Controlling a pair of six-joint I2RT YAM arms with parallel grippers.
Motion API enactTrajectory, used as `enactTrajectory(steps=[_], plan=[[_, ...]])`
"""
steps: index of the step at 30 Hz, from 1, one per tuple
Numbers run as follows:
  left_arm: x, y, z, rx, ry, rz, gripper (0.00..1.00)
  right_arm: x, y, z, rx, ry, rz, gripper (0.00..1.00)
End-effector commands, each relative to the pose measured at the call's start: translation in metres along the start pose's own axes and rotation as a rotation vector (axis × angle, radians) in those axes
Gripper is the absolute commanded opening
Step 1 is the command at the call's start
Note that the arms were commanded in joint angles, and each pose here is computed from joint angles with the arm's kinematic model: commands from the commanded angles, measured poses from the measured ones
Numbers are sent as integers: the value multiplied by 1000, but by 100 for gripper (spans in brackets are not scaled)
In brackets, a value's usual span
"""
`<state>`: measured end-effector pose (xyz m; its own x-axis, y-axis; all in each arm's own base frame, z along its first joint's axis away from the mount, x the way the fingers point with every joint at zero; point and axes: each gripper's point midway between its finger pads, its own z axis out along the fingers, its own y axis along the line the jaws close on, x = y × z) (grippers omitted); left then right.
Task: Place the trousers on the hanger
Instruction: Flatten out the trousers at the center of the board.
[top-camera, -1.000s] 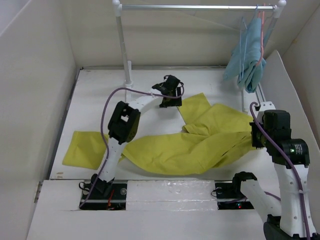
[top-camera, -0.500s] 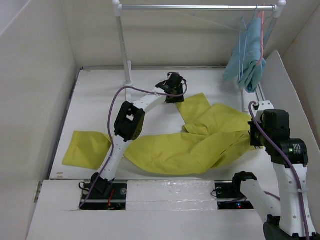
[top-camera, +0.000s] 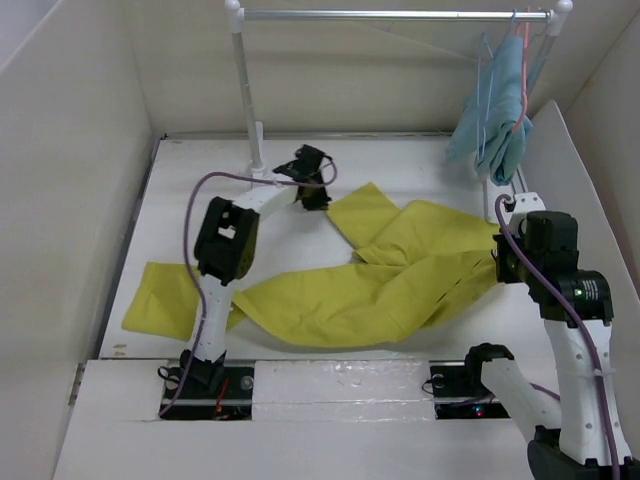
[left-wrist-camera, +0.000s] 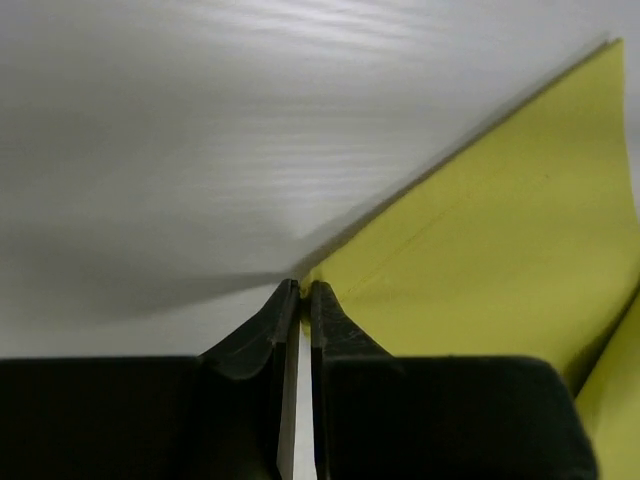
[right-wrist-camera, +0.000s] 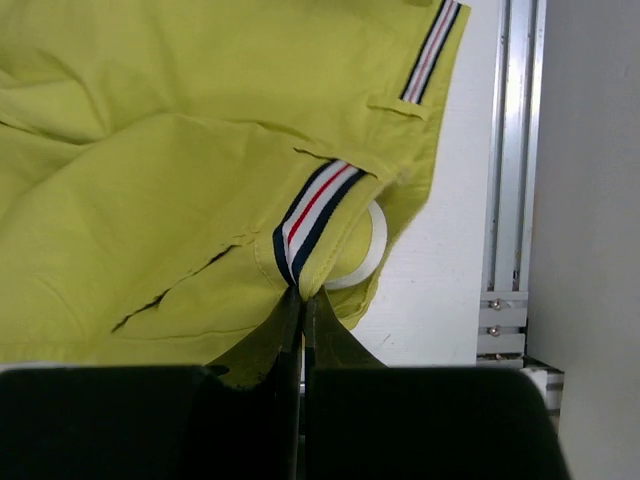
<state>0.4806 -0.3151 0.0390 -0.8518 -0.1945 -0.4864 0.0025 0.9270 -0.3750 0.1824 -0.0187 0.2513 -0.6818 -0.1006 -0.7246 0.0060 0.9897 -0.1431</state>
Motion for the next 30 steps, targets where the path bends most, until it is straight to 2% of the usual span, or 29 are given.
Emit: enactTrajectory(steps=[1,2,4,5,8,9,11,13,14,16,17,18,19,20,21,22,24,26,28,29,30], plan=[[-111,76,-125,1,-272,-212,0,-25,8,5,-41,-102,4,0],[-136,110,-175,1,-378,-290,0,-21,13,9,-68,-89,2,0],[-150,144,-220,-16,-470,-349,0,-13,21,14,-108,-65,2,0],[-155,176,-259,-44,-543,-407,0,-9,31,13,-162,-60,3,0],[-150,218,-310,-108,-647,-478,0,21,47,22,-239,33,14,0],[-134,249,-310,-171,-645,-538,0,30,50,21,-251,57,19,0],[-105,278,-317,-243,-650,-612,0,53,53,23,-260,121,25,0],[-87,325,-334,-345,-725,-728,0,61,55,18,-275,135,18,0],[-65,342,-333,-371,-730,-774,0,60,58,15,-294,138,19,0],[-50,366,-333,-384,-739,-860,0,66,65,11,-343,171,-12,0],[-41,374,-319,-404,-693,-877,0,67,63,11,-336,188,-17,0],[-38,370,-307,-369,-650,-880,0,67,59,6,-319,200,-27,3],[-35,367,-298,-341,-618,-890,0,64,55,5,-299,200,-41,14],[-31,368,-287,-326,-593,-926,0,60,48,4,-260,192,-59,28],[-32,368,-286,-318,-597,-932,0,53,43,2,-237,175,-60,57],[-36,368,-286,-308,-607,-931,0,36,39,-1,-217,135,-60,66],[-51,367,-294,-295,-646,-931,0,6,39,7,-215,48,-55,78],[-74,360,-298,-269,-669,-909,0,-9,52,29,-269,35,-41,80],[-83,358,-299,-290,-659,-892,0,-37,53,47,-248,-36,17,80],[-91,355,-298,-285,-657,-878,0,-32,51,65,-216,-28,37,80],[-91,356,-297,-289,-656,-880,0,-52,52,82,-209,-111,61,80]])
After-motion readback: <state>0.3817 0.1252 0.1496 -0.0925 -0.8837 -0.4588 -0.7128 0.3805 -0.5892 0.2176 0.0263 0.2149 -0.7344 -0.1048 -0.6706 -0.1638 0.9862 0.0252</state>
